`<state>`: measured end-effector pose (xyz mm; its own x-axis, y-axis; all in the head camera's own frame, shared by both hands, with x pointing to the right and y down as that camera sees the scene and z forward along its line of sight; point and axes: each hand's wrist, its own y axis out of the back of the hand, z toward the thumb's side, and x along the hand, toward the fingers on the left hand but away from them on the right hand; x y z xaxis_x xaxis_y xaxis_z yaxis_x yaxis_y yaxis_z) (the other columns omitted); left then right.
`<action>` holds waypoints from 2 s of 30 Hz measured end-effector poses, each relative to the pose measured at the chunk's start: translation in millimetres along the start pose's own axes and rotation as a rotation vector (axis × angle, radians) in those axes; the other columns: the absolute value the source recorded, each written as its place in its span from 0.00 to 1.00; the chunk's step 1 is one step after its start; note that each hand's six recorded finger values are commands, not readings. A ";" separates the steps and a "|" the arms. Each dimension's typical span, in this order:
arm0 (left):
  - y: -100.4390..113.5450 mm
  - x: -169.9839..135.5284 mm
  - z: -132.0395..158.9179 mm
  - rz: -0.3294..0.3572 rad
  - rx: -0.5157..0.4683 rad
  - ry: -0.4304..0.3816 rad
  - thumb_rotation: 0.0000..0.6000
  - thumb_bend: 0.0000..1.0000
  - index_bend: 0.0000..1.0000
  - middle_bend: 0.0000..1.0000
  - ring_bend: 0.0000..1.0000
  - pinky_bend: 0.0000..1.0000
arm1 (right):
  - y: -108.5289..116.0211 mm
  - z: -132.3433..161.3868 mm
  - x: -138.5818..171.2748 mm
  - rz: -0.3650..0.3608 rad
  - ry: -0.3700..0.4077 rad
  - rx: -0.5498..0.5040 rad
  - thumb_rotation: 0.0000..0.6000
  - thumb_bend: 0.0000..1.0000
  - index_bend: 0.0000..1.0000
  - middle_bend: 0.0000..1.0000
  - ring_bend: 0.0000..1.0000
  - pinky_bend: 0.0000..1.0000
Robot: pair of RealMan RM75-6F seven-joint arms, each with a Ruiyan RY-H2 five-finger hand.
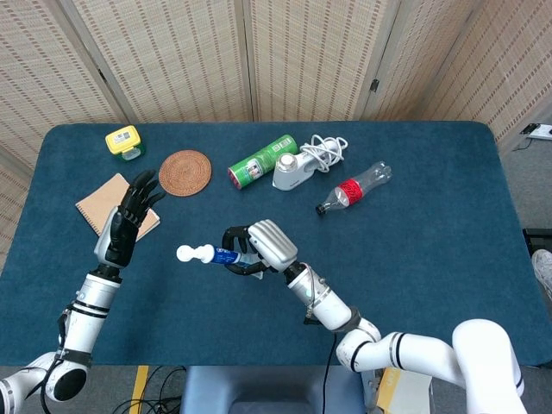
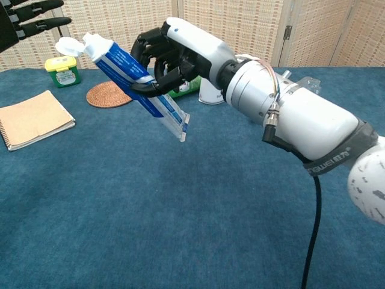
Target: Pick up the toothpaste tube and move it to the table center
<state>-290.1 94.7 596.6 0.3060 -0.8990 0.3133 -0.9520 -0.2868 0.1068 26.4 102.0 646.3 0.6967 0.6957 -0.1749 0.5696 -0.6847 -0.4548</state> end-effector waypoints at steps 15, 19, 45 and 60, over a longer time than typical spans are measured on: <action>-34.7 12.1 -7.6 -0.008 -0.117 0.018 0.20 0.00 0.00 0.02 0.00 0.14 | -9.9 10.3 -20.6 -0.061 0.005 -0.008 1.00 0.58 0.74 0.66 0.63 0.70; -39.6 12.9 -7.8 -0.006 -0.103 0.006 0.14 0.00 0.00 0.00 0.00 0.14 | -14.5 12.8 -25.1 -0.063 -0.004 -0.011 1.00 0.58 0.74 0.66 0.63 0.70; -54.2 17.1 -9.0 -0.006 0.159 -0.104 0.02 0.00 0.00 0.00 0.00 0.14 | -33.0 13.2 -31.2 0.013 -0.087 0.014 1.00 0.57 0.74 0.66 0.64 0.70; -61.5 13.5 -13.0 -0.144 0.254 -0.163 0.00 0.00 0.00 0.00 0.00 0.14 | -33.1 8.8 -30.6 0.118 -0.130 -0.078 1.00 0.54 0.75 0.67 0.64 0.70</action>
<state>-227.4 104.6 606.5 0.4525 -0.8783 0.1545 -0.8762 -0.4701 -0.1061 -17.6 105.3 659.0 0.7014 0.6282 -0.3367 0.5227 -0.7745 -0.3562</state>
